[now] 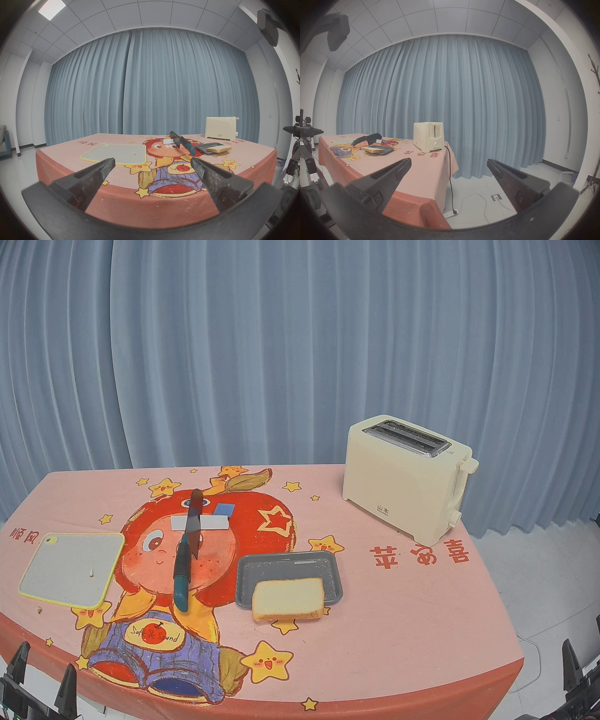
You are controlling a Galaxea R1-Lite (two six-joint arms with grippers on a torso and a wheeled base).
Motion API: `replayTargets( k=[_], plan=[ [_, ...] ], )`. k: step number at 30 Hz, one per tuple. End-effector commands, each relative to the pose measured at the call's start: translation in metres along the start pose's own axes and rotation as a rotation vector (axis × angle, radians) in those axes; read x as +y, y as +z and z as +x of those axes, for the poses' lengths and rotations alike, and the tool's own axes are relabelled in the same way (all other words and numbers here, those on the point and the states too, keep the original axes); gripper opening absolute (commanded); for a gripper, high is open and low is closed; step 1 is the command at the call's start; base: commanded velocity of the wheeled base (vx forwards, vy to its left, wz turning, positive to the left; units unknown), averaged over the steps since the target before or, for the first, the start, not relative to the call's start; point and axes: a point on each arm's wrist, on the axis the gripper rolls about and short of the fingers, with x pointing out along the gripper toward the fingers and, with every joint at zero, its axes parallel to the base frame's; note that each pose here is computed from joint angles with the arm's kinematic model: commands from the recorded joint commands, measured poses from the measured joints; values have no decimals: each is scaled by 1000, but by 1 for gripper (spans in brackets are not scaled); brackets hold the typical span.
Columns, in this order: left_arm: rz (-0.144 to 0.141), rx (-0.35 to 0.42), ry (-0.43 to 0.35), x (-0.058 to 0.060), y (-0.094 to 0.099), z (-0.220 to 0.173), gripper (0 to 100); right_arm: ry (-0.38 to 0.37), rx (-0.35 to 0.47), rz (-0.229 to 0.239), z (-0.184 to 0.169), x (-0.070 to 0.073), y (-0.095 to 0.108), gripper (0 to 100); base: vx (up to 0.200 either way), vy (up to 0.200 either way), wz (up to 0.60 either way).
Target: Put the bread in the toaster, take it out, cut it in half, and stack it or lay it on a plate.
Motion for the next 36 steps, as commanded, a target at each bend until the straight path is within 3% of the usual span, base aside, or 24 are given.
replayTargets(
  k=[1,18,20,22,24,27,36],
  plan=[
    [0,19,1,0,-5,1,100,2,6,-5,0,0,-5,100,0,0,0],
    [0,19,1,0,-5,1,100,0,6,-7,1,0,-5,100,0,0,0],
    [0,19,1,0,-5,1,100,1,-13,-4,1,0,-3,100,0,0,0],
    [0,19,1,0,-5,1,100,1,-138,-6,0,0,10,100,0,0,0],
    [0,19,1,0,-5,1,100,2,-166,-9,-1,0,13,100,0,0,0],
    [0,19,1,0,-5,1,100,6,-134,-9,0,0,10,100,0,0,0],
    [0,19,1,0,-5,1,100,6,-146,-20,-1,0,11,100,0,0,0]
  ],
)
